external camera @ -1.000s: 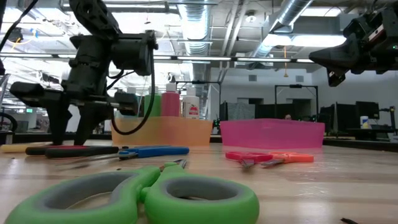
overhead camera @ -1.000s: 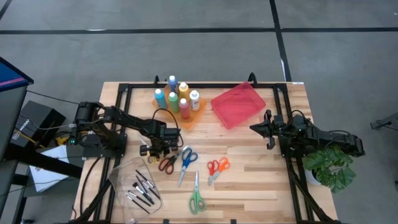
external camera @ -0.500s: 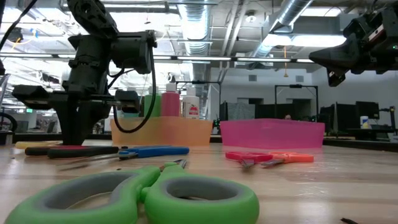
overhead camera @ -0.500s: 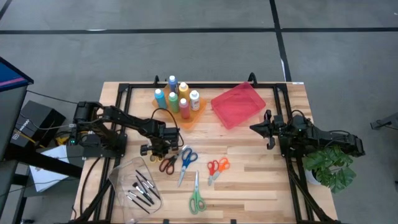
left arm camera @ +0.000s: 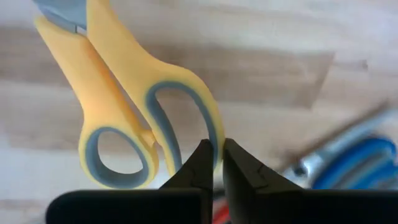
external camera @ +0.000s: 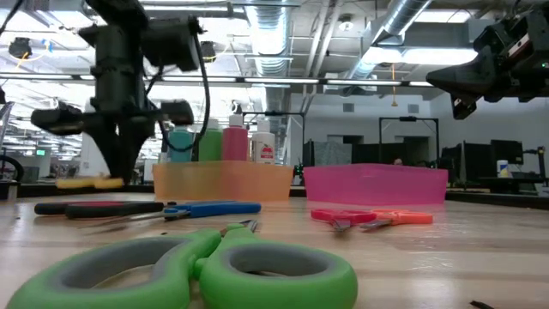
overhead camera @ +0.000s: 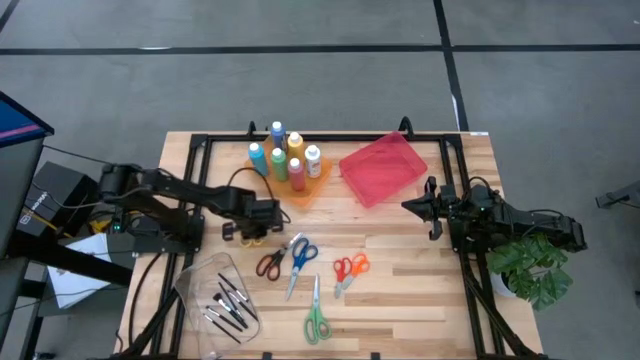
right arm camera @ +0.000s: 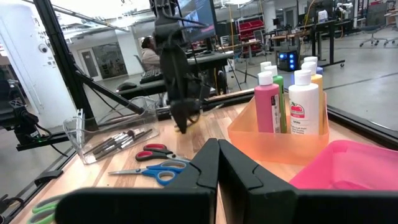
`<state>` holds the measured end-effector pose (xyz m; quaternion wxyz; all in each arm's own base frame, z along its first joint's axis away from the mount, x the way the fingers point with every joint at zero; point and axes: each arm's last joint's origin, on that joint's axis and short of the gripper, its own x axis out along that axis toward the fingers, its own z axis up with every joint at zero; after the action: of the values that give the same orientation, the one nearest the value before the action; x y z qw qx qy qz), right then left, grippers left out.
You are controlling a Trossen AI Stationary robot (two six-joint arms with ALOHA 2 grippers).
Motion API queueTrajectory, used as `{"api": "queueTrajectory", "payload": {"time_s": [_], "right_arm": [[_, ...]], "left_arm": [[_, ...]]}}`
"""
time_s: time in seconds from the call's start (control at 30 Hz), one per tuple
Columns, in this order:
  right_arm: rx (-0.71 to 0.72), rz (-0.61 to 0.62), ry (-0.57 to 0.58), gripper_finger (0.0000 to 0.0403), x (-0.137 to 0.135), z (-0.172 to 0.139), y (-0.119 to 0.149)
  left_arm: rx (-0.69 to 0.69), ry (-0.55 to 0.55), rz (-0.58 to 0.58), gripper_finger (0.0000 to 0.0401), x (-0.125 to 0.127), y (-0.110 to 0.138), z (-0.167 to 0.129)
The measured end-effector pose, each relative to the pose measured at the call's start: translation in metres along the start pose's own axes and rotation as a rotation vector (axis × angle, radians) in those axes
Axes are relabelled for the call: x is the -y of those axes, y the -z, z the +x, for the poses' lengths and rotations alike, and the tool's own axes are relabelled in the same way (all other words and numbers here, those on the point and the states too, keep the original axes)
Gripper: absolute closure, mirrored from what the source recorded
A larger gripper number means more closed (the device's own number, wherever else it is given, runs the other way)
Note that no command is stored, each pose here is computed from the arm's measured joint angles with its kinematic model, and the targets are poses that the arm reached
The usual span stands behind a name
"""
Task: Pick & Place Paint Supplies
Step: Put the yellow scissors into the pink bin
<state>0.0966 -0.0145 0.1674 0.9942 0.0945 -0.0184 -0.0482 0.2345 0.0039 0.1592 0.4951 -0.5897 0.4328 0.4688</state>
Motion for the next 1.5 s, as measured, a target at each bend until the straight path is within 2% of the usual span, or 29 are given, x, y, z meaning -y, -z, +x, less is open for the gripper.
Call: {"api": "queueTrajectory", "payload": {"time_s": [0.23,0.47,0.6,0.9,1.07,1.5], "right_arm": [[0.000,0.000,0.000,0.0403,0.000,0.000,0.000],[-0.001,0.000,0.000,0.0403,0.000,0.000,0.000],[-0.002,0.000,0.000,0.0403,0.000,0.000,0.000],[-0.005,0.000,0.001,0.0403,0.000,0.000,0.000],[0.000,0.000,0.000,0.0403,0.000,0.000,0.000],[0.001,0.000,0.000,0.0403,0.000,0.000,0.000]], "left_arm": [[-0.014,0.135,-0.032,0.0394,-0.002,0.003,-0.026],[-0.051,0.386,0.030,0.0394,0.010,0.012,-0.048],[-0.092,0.475,0.064,0.0394,0.012,0.023,-0.057],[-0.196,0.843,0.166,0.0392,0.031,0.053,-0.083],[-0.147,0.958,0.195,0.0393,0.034,0.064,-0.091],[0.115,1.230,0.405,0.0393,0.043,0.071,-0.113]]}}
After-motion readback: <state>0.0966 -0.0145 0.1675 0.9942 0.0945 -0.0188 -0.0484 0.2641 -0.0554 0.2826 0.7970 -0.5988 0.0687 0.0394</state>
